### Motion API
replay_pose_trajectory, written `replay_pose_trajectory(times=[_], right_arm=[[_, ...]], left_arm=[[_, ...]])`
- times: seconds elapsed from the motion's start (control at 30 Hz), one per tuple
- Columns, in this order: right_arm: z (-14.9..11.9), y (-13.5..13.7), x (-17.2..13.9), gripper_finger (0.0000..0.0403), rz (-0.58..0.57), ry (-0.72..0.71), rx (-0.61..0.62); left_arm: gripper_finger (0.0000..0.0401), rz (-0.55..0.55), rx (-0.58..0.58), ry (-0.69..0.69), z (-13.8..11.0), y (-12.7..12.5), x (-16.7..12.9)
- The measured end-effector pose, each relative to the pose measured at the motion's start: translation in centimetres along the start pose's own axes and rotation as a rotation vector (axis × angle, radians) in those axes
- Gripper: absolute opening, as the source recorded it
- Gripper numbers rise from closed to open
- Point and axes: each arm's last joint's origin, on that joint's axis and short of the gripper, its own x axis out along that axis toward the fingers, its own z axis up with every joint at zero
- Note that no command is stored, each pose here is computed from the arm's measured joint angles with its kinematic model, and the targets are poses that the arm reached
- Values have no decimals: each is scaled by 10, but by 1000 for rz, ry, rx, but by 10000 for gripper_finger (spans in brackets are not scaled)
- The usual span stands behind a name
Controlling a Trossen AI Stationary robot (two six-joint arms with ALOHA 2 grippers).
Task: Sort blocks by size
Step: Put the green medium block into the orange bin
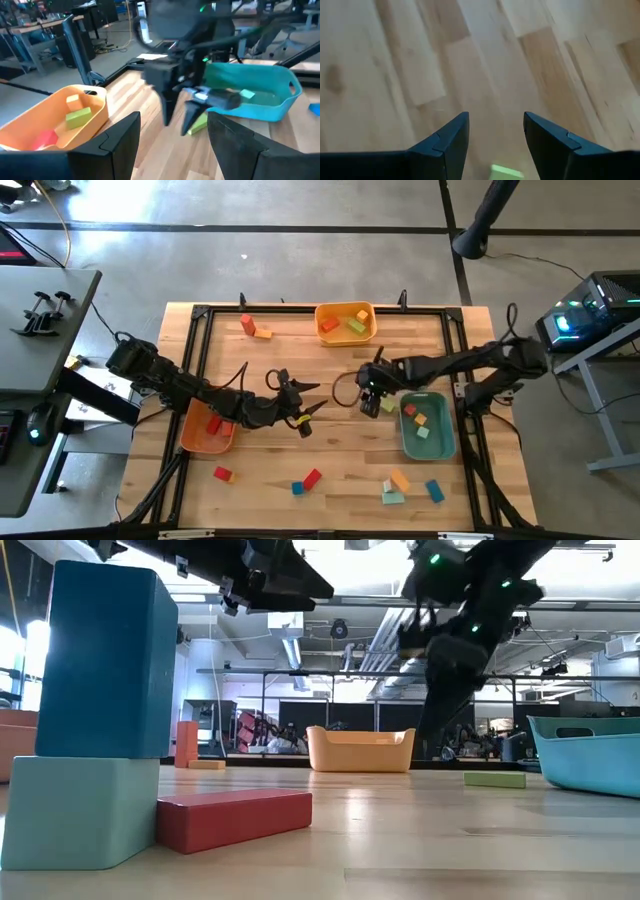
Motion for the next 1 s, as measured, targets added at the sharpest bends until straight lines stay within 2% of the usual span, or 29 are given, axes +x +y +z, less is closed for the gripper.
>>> replay_pose_trajectory(times=[0.13, 0.2, 0.37, 0.6, 1.0], right_arm=[[10, -10, 3, 185, -45, 98, -68], [13, -13, 4, 185, -52, 137, -60], [11, -13, 14, 186, 17, 226, -67], [1, -14, 27, 186, -36, 340, 58], [-9, -7, 42, 186, -54, 442, 60]], left_arm=[[216, -19, -29, 2, -1, -5, -4], [216, -30, -36, 2, -1, -8, -7], [216, -49, -34, 5, -2, -12, -11], [216, -32, -28, 9, -3, -12, -11], [216, -32, -38, 17, -4, -12, -11]])
